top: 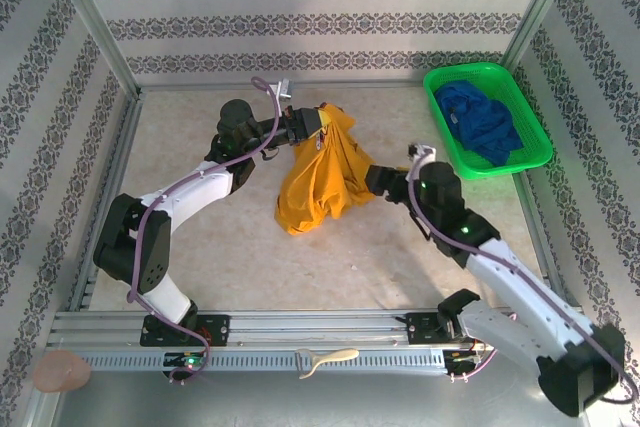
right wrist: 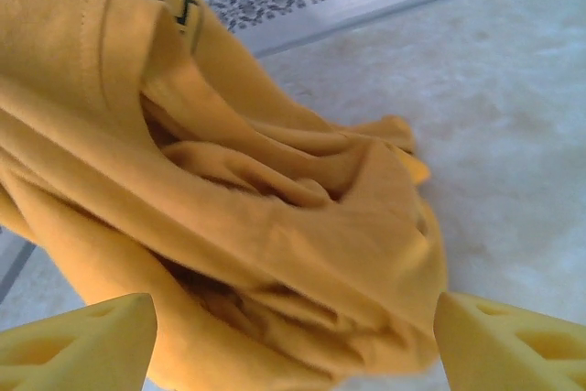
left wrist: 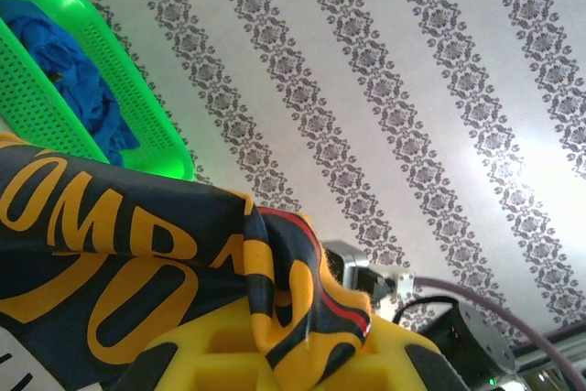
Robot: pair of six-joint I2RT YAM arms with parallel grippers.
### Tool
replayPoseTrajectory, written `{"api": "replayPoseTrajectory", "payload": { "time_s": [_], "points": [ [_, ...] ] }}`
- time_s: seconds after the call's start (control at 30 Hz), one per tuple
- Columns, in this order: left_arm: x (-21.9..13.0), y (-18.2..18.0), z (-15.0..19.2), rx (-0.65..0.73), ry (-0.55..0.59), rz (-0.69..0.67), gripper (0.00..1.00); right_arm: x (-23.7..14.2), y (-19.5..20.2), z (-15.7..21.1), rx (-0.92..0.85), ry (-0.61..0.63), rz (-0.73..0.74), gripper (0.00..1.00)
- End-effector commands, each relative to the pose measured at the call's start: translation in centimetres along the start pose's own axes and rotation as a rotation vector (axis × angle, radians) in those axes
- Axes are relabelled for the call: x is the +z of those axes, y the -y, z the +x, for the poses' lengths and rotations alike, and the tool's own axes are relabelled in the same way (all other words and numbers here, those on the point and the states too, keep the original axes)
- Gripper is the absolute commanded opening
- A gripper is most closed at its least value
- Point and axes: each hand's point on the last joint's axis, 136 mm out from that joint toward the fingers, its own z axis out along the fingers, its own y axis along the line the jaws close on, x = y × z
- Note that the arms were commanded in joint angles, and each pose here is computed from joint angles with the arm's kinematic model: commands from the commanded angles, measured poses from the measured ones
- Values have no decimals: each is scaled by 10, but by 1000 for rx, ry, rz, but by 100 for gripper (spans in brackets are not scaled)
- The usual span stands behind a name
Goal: Fold the inside-out t-shirt
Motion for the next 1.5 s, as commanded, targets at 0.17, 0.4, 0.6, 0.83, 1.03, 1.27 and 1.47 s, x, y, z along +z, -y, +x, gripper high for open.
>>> {"api": "replayPoseTrajectory", "payload": {
  "time_s": [0.17,0.4,0.6,0.83,1.03,1.27,1.47],
  "points": [
    [-2,71,3,123,-47,150,0,61,-42,2,-159,-116,-123,77],
    [-6,92,7,102,-75,227,0,113,-20,19,-111,-189,-108,42],
    [-29,44,-19,54,38,79,0,86,-41,9,-116,-198,-279,0],
    [-59,-75,-44,29,124,-335,0,17,-68,-4,-79,-153,-556,0],
    [-53,-156,-39,-13,52,-520,9,-1,-92,-12,-11,-123,-756,0],
    [-74,-142,-16,36,13,-566,60,8,-75,-30,111,-35,-736,0],
    [-98,-73,0,104,118,-508,70,16,-65,-29,157,-24,-710,0]
  ]
}}
